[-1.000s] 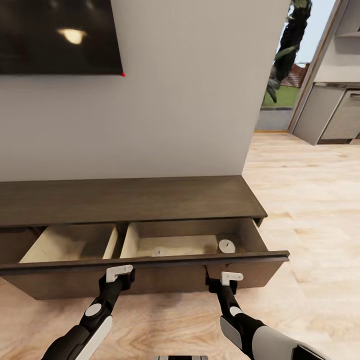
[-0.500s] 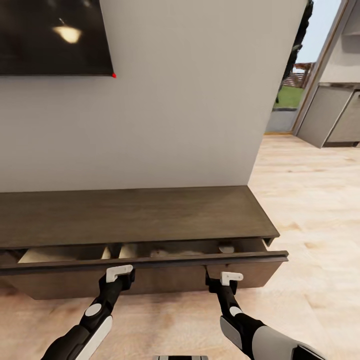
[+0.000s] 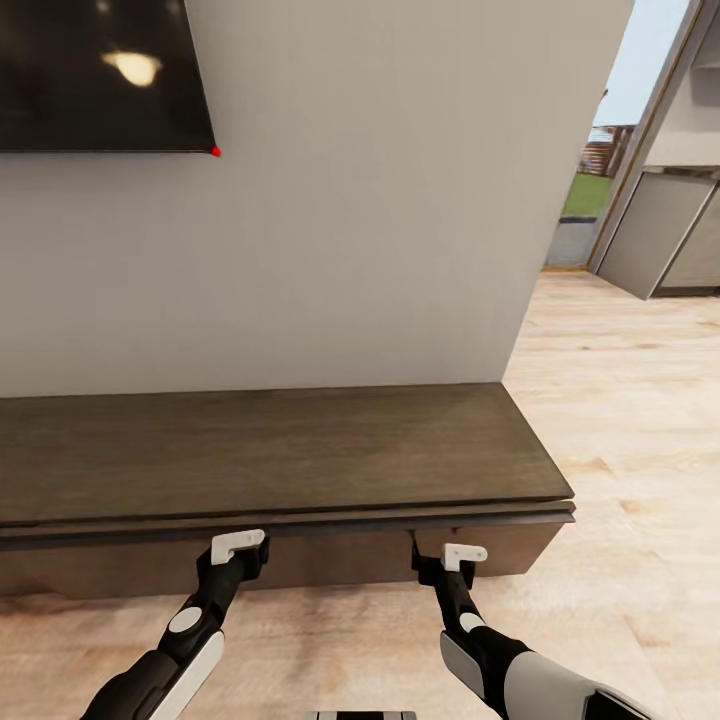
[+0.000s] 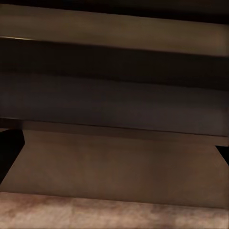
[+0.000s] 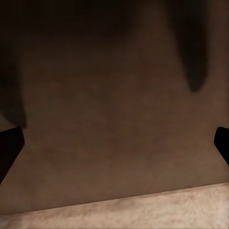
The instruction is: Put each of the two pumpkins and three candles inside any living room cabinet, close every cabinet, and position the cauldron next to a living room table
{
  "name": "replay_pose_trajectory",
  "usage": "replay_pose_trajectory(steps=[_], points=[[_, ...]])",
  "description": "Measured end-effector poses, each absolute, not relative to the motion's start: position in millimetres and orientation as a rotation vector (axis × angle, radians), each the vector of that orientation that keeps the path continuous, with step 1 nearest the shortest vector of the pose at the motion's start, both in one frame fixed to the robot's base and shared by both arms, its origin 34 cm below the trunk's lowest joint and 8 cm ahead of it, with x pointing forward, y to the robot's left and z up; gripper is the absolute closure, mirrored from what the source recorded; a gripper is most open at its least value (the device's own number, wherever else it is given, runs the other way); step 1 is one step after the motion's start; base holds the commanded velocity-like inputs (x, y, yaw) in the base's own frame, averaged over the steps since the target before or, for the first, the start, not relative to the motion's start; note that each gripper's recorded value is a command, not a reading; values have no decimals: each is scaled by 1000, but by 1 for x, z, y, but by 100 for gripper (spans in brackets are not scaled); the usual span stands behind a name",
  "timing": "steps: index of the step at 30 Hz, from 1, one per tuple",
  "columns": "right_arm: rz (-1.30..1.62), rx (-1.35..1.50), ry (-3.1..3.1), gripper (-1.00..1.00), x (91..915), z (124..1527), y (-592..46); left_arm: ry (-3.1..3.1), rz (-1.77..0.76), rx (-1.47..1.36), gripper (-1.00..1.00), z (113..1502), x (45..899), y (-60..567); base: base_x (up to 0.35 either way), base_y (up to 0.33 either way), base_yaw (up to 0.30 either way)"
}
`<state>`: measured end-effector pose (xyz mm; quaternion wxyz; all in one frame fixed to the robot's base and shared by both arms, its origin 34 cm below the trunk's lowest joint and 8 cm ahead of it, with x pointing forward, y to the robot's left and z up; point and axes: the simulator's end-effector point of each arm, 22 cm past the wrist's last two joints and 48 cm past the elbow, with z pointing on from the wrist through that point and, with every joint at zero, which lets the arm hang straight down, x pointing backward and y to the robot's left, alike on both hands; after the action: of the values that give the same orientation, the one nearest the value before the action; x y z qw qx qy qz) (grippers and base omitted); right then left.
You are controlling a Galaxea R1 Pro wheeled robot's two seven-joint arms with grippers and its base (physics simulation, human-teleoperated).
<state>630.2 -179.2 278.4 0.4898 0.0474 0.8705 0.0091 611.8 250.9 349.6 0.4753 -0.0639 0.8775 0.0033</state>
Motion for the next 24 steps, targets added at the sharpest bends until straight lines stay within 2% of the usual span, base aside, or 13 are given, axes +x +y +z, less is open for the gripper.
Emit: replay_pose_trajectory(steps=[9, 16, 24], points=[[22, 115, 2115, -100, 630, 278, -179, 2146, 8, -156, -100, 349, 612, 251, 7, 0, 0], [21, 105, 2120, -100, 627, 276, -178, 2151, 10, -156, -100, 347, 608, 251, 150, 0, 0], [20, 115, 2130, -100, 621, 272, -179, 2163, 14, -157, -100, 342, 602, 252, 24, 0, 0]])
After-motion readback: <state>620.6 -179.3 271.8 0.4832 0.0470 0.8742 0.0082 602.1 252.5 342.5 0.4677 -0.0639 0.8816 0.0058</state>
